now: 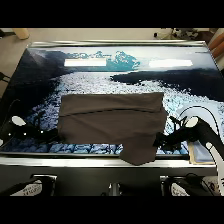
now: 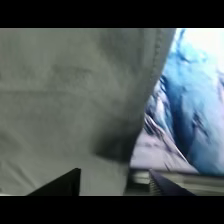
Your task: Fold the shirts.
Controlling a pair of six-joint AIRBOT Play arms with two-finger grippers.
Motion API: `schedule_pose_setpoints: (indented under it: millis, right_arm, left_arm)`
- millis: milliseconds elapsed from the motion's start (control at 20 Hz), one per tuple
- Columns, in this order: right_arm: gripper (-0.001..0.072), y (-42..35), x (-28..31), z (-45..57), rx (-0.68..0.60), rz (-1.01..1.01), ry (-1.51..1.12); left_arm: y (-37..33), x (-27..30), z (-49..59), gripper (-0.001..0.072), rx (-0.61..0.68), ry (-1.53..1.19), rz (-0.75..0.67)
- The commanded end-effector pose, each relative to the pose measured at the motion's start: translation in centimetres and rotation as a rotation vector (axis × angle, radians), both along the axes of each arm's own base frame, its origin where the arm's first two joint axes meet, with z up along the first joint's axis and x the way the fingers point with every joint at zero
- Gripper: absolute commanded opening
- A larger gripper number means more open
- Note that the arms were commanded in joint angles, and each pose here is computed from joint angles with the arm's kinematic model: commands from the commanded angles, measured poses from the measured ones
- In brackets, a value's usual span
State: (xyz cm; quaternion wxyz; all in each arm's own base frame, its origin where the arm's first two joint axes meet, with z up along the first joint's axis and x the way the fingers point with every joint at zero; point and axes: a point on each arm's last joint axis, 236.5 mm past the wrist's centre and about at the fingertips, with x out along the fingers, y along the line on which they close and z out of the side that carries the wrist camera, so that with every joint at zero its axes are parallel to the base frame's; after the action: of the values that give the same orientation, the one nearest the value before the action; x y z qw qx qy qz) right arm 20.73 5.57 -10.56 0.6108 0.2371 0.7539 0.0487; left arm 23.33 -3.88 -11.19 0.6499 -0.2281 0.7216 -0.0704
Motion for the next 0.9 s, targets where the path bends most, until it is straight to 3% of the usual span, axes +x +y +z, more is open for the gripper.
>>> schedule_pose_setpoints:
  millis: [0,50,150,200,400,650,850]
  right_arm:
    - [0.035,0.3,1.1,-1.1,0.003,-0.061,-0.056]
    - [0.0343,0.4,1.1,-1.2,0.006,-0.065,-0.053]
    - [0.0217,0.9,0.5,-1.3,0.029,-0.068,-0.022]
    - [0.003,1.2,0.2,-1.1,0.041,-0.066,-0.009]
    - [0.0023,1.2,4.0,2.8,0.07,0.004,-0.123]
    - [0.0024,-2.1,19.8,11.4,-0.018,-0.119,-0.511]
    - [0.0024,-3.5,28.7,9.9,-0.01,-0.173,-0.57]
  left_arm:
    - [0.0,0.0,0.0,0.0026,0.002,-0.001,-0.001]
    - [0.1,0.1,0.0,0.0026,0.004,-0.005,0.001]
    - [0.1,0.3,-0.1,0.0026,0.008,-0.012,0.004]
    - [0.2,0.4,-0.1,0.0026,0.009,-0.015,0.005]
    - [-0.2,3.6,3.3,0.0024,-0.016,-0.151,-0.02]
    - [2.3,14.3,10.1,0.0021,0.051,-0.405,0.084]
    - [1.5,22.2,8.6,0.0024,0.001,-0.386,0.069]
